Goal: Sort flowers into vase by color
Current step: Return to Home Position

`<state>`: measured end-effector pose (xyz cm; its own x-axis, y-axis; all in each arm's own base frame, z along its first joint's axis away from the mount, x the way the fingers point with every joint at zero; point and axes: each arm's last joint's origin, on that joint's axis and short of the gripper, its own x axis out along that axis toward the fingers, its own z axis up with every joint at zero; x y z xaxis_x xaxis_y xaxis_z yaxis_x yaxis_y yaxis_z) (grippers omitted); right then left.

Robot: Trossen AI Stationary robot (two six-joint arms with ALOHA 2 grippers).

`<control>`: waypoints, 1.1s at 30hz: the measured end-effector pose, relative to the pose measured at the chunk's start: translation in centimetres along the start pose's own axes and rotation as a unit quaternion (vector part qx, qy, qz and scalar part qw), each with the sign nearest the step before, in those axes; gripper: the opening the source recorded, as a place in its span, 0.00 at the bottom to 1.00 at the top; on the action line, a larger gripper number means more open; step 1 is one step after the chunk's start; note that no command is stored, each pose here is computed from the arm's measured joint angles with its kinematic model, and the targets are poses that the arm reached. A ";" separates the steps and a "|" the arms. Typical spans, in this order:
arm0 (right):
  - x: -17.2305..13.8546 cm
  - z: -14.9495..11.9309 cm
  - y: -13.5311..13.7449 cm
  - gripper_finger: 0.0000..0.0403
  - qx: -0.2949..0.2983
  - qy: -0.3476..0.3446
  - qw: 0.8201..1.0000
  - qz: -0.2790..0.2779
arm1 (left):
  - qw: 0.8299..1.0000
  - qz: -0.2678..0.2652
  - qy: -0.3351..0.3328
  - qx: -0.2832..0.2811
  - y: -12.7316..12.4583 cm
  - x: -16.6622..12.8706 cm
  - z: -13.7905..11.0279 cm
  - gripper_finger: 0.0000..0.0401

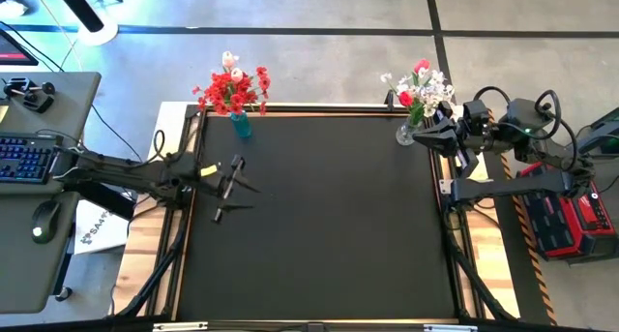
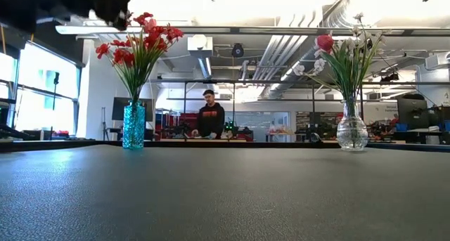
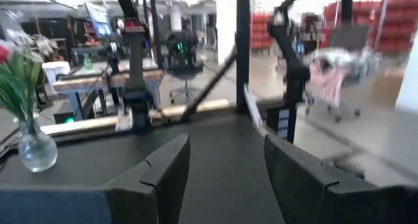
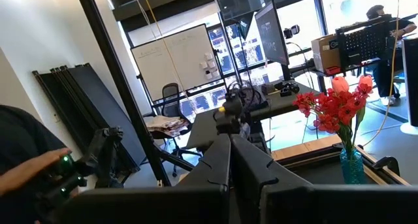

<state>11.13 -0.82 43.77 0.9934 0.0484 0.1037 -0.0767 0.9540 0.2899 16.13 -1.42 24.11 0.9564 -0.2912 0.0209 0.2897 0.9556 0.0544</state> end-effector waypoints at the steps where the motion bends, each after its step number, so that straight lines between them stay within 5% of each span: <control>1: 0.0 0.0 0.0 0.00 0.000 0.000 1.000 0.000 | 1.000 -0.001 0.009 0.009 -0.1 -0.1 -0.7 0.46; 12: 0.0 0.0 0.0 0.00 0.000 0.000 1.000 0.000 | 0.999 0.030 0.021 0.025 -0.1 -0.7 -3.5 0.46; 20: 0.0 0.0 0.0 0.00 0.000 0.000 1.000 0.000 | 0.997 0.016 -0.054 0.044 0.4 0.1 3.6 0.46; 28: 0.0 0.0 0.0 0.00 0.000 0.000 1.000 0.000 | 0.999 0.022 0.026 -0.019 0.1 -0.8 -3.7 0.46; 33: 0.0 0.0 0.0 0.00 0.000 0.000 1.000 0.000 | 0.999 0.024 -0.022 -0.023 0.1 -1.1 -3.3 0.46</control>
<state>11.12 -0.82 43.78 0.9934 0.0486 0.1040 -0.0770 0.9540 0.2899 15.25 -0.89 20.81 0.9671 -0.2457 0.0664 0.2458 0.9693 0.0070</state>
